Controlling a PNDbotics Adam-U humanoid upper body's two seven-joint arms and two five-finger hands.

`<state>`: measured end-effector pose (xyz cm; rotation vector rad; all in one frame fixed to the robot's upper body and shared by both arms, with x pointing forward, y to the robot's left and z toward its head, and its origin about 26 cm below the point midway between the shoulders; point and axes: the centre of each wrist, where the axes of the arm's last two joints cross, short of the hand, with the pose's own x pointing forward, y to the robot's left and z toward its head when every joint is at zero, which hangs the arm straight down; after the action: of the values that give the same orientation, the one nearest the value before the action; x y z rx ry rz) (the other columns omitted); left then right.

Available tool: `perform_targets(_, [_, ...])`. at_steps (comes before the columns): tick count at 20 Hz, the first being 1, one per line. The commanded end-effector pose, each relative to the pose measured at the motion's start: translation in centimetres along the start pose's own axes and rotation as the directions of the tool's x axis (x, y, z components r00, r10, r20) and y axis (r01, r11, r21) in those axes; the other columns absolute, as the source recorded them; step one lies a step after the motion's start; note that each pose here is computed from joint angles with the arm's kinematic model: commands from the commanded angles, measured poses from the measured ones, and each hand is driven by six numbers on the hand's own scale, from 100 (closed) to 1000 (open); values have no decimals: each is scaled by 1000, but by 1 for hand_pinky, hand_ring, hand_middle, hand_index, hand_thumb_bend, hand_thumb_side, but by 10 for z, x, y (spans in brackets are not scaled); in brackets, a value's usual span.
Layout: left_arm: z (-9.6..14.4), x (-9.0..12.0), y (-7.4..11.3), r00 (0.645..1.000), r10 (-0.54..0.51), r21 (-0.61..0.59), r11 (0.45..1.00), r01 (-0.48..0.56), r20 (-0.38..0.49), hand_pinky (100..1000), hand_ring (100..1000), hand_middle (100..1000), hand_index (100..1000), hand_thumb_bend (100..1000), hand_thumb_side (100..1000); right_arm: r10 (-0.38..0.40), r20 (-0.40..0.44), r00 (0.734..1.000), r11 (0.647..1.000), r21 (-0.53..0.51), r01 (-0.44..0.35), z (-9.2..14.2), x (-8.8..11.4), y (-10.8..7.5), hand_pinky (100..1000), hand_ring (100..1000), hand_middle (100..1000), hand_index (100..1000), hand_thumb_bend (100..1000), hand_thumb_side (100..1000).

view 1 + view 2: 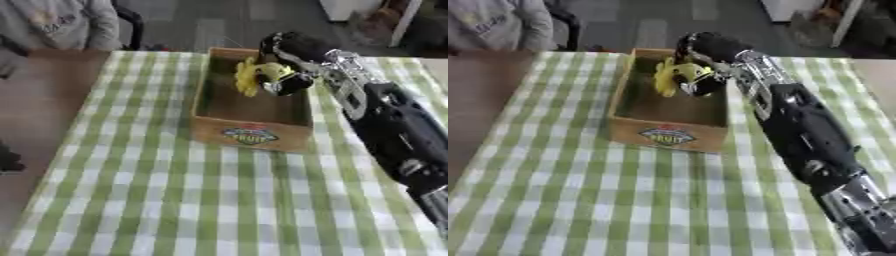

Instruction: Pick up objects on the table and place them in the box.

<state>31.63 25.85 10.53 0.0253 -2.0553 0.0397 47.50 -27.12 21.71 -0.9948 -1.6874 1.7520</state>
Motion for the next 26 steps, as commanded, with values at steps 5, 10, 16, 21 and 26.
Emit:
perform_targets(5, [-5, 9, 0, 999, -2, -3, 1000, 2, 37, 503, 526, 498, 607, 204, 559, -21, 16, 1000, 999, 42, 21, 7, -6, -17, 608, 747, 798, 837, 100, 263])
perform_targets(10, [-5, 8, 2, 999, -6, 0, 1000, 6, 36, 503, 526, 497, 607, 206, 558, -16, 38, 999, 997, 80, 12, 10, -3, -28, 662, 788, 846, 877, 100, 282])
perform_targets(16, [-4, 8, 4, 999, -14, 9, 1000, 13, 33, 502, 525, 497, 606, 208, 556, 22, 82, 996, 1000, 14, -23, 19, 0, -50, 646, 766, 829, 867, 100, 264])
perform_targets(21, [-3, 7, 8, 999, -24, 25, 999, 24, 34, 502, 525, 496, 606, 210, 556, 4, 143, 990, 992, -129, 14, 45, -2, -63, 611, 729, 797, 851, 100, 217])
perform_targets(26, [-3, 8, 10, 999, -33, 35, 999, 31, 38, 502, 525, 497, 606, 212, 556, 18, 129, 992, 974, -228, 12, 81, -4, -76, 613, 731, 796, 850, 100, 205])
